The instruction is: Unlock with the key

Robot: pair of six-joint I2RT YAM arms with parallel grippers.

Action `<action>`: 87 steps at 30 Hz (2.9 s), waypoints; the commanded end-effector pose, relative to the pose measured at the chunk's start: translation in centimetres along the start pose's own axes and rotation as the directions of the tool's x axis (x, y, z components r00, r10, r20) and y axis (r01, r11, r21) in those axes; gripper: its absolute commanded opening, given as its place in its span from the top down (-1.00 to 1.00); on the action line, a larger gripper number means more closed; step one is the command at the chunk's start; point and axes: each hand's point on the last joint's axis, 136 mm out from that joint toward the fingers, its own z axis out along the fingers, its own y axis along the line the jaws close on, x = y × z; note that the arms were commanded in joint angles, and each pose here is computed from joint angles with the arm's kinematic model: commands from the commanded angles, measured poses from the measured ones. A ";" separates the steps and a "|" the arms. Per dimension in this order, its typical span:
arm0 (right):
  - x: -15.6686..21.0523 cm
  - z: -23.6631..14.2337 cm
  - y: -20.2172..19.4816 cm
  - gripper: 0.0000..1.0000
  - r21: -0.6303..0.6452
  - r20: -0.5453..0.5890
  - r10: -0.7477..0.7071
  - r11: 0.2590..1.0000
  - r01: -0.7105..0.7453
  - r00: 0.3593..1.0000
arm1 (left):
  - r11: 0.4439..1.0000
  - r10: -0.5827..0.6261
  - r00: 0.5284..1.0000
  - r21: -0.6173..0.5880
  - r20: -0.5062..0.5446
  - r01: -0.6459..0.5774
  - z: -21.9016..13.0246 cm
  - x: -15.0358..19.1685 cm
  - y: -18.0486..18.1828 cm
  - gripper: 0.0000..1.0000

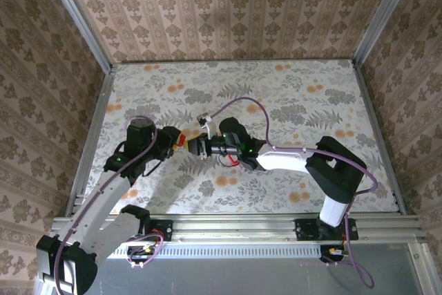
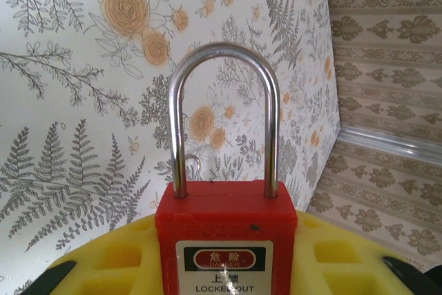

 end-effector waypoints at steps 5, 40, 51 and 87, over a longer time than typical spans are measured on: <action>-0.7 1.0 1.1 0.91 -0.054 0.017 0.002 0.999 -0.001 1.000 | 0.997 0.041 0.999 0.072 0.004 -0.041 -0.8 0.3 -2.1 1.00; -8.0 -2.1 -4.2 1.00 -0.335 0.137 0.691 0.707 -0.623 0.710 | 0.813 0.239 0.930 0.466 0.279 -0.349 -3.0 -2.4 -8.5 1.00; -5.9 -3.8 -4.1 0.28 -0.044 0.152 0.413 0.911 -0.411 0.898 | 0.866 0.287 0.925 0.346 0.249 -0.361 -3.1 -2.5 -7.6 1.00; -2.6 -3.0 -0.3 0.00 0.026 0.005 0.052 0.998 -0.052 0.999 | 0.907 0.322 0.935 0.235 0.147 -0.350 -2.2 -1.1 -5.9 1.00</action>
